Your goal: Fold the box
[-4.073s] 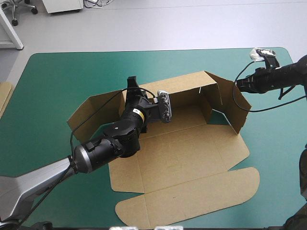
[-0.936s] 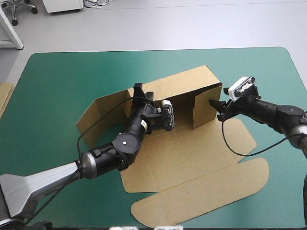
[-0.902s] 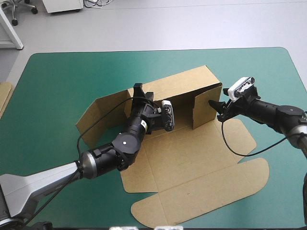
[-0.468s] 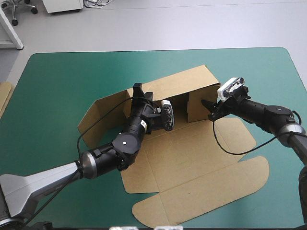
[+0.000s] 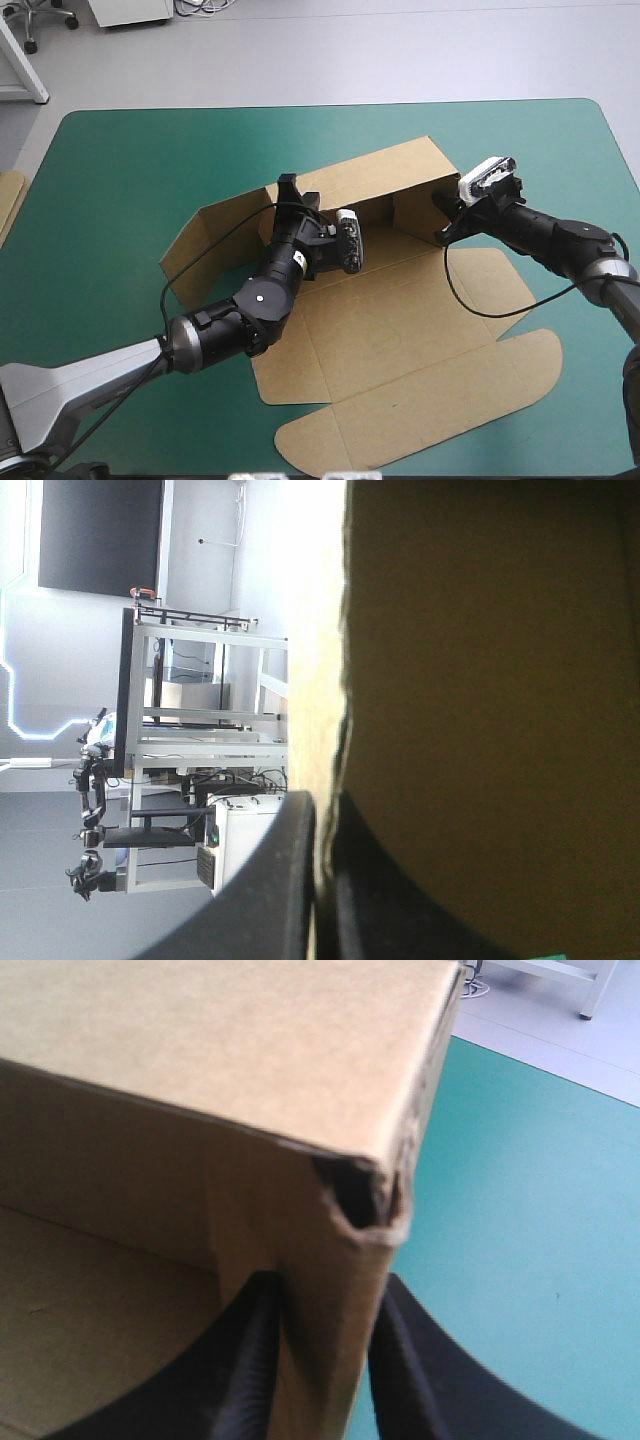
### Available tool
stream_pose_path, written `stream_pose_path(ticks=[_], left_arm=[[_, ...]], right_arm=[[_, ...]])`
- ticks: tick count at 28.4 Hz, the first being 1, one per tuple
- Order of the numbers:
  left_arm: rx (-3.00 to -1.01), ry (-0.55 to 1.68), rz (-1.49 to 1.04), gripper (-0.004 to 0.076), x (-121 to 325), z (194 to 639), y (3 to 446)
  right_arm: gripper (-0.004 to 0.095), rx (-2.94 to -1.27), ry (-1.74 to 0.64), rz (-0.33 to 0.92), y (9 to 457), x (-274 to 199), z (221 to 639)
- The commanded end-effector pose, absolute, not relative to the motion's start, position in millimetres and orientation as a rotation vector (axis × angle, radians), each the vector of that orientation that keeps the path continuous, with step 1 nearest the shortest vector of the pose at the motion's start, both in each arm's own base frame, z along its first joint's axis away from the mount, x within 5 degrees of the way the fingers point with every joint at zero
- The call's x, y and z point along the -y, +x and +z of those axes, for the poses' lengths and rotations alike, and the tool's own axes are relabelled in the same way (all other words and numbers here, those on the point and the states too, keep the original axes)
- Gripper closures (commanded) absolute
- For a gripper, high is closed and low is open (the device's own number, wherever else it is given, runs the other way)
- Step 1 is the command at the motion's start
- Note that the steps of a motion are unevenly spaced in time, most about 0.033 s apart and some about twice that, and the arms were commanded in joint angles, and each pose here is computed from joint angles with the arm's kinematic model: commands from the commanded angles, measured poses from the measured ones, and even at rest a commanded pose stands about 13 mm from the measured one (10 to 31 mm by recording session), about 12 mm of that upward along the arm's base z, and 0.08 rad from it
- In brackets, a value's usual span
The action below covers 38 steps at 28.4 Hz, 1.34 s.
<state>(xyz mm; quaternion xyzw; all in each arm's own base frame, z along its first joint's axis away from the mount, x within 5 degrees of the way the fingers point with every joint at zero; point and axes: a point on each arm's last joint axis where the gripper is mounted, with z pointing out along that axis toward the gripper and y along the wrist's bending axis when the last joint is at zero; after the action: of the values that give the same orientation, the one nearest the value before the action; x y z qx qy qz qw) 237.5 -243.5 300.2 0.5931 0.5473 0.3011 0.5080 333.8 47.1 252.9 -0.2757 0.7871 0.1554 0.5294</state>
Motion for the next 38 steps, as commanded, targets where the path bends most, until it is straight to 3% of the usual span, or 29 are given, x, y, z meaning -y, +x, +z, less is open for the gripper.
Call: stream_pose_path(ticks=[1,4,16,19,23,25,28,34,38], left_arm=[[-1.280,1.368,0.716,0.0734,240.8,321.0,233.4],[-1.280,1.368,0.716,0.0734,240.8,321.0,233.4],[-1.262,1.364,0.703,0.0723,242.8,323.8,230.0],[-1.237,1.376,0.680,0.0646,247.7,325.8,223.0],[-1.214,1.385,0.667,0.0459,254.5,327.0,213.7],[-1.200,1.385,0.654,0.0407,255.9,329.9,209.4],[-1.175,1.377,0.630,0.0393,257.4,337.3,200.6],[-1.180,1.350,0.420,0.0393,261.7,356.7,170.5],[-1.306,1.223,0.018,0.0393,250.2,388.9,144.0]], right_arm=[[0.0814,-1.779,-0.658,0.432,330.5,-52.6,275.8],[0.0928,-1.779,-0.658,0.437,330.3,-53.4,275.9],[0.0922,-1.799,-0.607,0.452,330.9,-54.2,276.4],[0.0923,-1.802,-0.603,0.450,331.1,-53.9,276.2],[0.0923,-1.806,-0.598,0.454,331.4,-53.9,275.6],[0.0923,-1.810,-0.598,0.451,331.4,-53.7,275.2],[0.0923,-1.825,-0.576,0.449,331.9,-52.6,274.5],[0.0923,-1.844,-0.582,0.439,331.6,-52.0,272.8],[0.0923,-1.864,-0.558,0.454,331.5,-51.7,271.9]])
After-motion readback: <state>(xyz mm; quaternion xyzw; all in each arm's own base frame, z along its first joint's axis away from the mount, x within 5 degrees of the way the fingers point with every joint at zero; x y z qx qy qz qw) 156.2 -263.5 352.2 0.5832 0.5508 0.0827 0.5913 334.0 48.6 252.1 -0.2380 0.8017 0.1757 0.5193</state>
